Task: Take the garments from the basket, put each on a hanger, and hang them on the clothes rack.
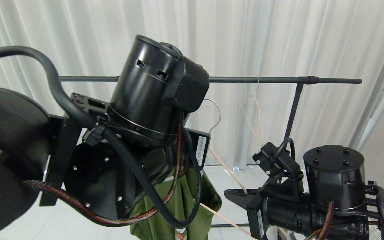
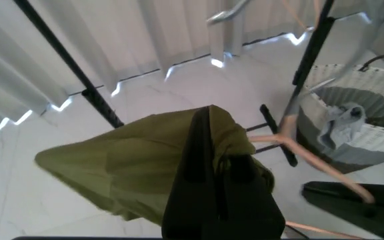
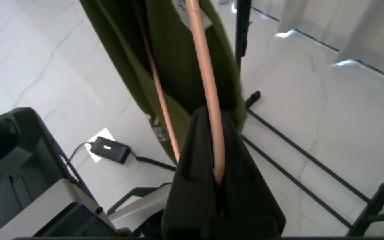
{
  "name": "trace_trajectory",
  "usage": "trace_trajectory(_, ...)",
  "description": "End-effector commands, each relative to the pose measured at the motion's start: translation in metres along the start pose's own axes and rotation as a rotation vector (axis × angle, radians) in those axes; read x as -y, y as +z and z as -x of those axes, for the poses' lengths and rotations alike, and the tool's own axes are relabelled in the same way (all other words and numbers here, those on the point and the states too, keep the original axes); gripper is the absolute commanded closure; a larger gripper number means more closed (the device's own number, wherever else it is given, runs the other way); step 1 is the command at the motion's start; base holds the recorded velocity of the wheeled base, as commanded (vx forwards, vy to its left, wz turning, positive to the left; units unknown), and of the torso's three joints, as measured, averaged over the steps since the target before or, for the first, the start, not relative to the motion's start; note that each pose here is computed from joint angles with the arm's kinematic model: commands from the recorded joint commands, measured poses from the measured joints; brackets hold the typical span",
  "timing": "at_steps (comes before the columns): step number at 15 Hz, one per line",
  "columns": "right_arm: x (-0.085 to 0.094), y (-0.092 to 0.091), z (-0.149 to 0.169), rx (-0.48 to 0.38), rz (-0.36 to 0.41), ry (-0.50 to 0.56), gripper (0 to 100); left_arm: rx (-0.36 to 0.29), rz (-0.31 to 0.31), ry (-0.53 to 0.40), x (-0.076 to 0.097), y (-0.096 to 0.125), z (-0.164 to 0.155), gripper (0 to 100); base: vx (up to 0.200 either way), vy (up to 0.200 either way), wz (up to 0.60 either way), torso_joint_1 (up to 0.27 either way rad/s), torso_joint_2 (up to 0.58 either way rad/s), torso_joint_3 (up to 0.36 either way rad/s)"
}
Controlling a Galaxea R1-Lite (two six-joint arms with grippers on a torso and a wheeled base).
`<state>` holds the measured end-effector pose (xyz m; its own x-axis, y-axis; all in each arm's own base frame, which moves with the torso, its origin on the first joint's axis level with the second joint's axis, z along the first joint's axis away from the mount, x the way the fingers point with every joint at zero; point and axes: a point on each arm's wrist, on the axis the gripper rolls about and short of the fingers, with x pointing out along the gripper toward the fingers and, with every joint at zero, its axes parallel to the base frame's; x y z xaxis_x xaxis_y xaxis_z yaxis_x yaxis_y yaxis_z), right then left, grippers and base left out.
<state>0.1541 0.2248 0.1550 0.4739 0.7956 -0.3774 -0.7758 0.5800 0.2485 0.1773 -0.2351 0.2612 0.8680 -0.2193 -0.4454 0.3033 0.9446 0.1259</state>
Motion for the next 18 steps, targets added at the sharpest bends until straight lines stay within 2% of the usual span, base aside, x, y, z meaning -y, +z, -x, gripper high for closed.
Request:
trace_trajectory(1,-0.003,0.000,-0.008,-0.009,0.004,0.009,100,0.014,0.010,-0.028,0.004,0.004,0.004,100,0.000,0.000,0.00,0.000,0.00,0.000)
trace_trajectory(3,-0.004,0.002,-0.013,-0.005,0.001,0.012,100,0.014,0.024,-0.051,0.009,0.003,0.008,100,0.000,0.000,0.00,0.000,0.00,0.000)
trace_trajectory(6,-0.004,0.006,-0.007,0.022,-0.028,-0.020,100,-0.005,0.015,-0.046,0.004,-0.006,0.010,100,0.000,0.000,0.00,0.000,0.00,0.000)
trace_trajectory(10,-0.005,0.016,-0.007,0.141,-0.040,-0.028,100,-0.018,0.010,-0.042,-0.001,-0.014,0.014,100,0.000,0.000,0.00,0.000,0.00,0.000)
trace_trajectory(17,-0.006,0.027,-0.004,0.254,-0.038,-0.044,100,-0.031,0.003,-0.036,-0.005,-0.025,0.015,100,0.000,0.000,0.00,0.000,0.00,0.000)
trace_trajectory(18,-0.006,0.027,-0.003,0.257,-0.036,-0.045,100,-0.038,-0.002,-0.032,-0.005,-0.028,0.015,0,0.000,0.000,0.00,0.000,0.00,0.000)
